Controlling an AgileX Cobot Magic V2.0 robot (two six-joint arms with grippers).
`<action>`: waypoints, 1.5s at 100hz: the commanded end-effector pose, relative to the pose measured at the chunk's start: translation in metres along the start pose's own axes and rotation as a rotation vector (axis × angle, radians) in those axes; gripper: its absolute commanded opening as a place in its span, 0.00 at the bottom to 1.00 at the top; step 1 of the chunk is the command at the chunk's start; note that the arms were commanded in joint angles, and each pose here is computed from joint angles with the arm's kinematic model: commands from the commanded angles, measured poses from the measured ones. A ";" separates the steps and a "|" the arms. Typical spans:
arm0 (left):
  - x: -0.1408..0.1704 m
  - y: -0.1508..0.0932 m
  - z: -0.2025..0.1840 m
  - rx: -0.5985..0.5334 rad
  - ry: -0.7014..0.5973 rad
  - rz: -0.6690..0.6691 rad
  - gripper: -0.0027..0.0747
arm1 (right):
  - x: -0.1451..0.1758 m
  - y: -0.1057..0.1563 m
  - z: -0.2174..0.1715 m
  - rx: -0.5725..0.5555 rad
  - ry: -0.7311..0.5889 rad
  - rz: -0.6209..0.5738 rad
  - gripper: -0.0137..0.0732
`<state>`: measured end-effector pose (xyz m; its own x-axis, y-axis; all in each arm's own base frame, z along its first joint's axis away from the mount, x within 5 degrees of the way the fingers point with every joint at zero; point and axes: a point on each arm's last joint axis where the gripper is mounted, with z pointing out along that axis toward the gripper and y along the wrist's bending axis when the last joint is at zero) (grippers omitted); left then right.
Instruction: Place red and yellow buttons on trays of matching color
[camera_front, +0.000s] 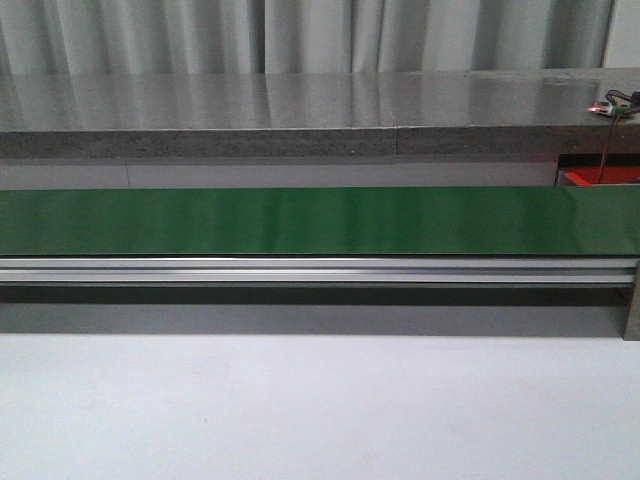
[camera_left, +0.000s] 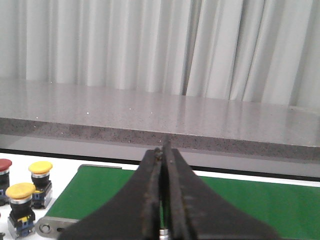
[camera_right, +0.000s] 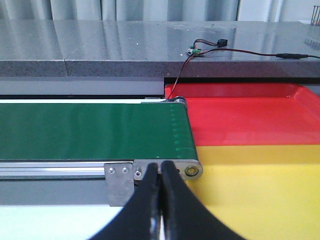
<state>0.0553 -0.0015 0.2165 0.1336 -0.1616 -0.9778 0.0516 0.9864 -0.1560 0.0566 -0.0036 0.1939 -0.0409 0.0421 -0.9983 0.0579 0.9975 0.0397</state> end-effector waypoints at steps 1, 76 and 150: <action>-0.015 -0.002 -0.004 0.008 -0.082 -0.019 0.01 | -0.013 0.001 -0.003 -0.011 -0.107 -0.018 0.07; -0.078 -0.013 0.017 -0.040 0.308 0.060 0.01 | -0.013 0.001 -0.003 -0.011 -0.107 -0.018 0.07; -0.114 -0.003 0.081 -0.288 0.591 -0.054 0.42 | -0.013 0.001 -0.003 -0.011 -0.107 -0.018 0.07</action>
<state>0.1101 0.0106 0.3229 -0.4942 -0.2313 -0.8380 -0.2307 0.9643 -0.1300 0.0566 -0.0036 0.1939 -0.0409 0.0421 -0.9983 0.0579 0.9975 0.0397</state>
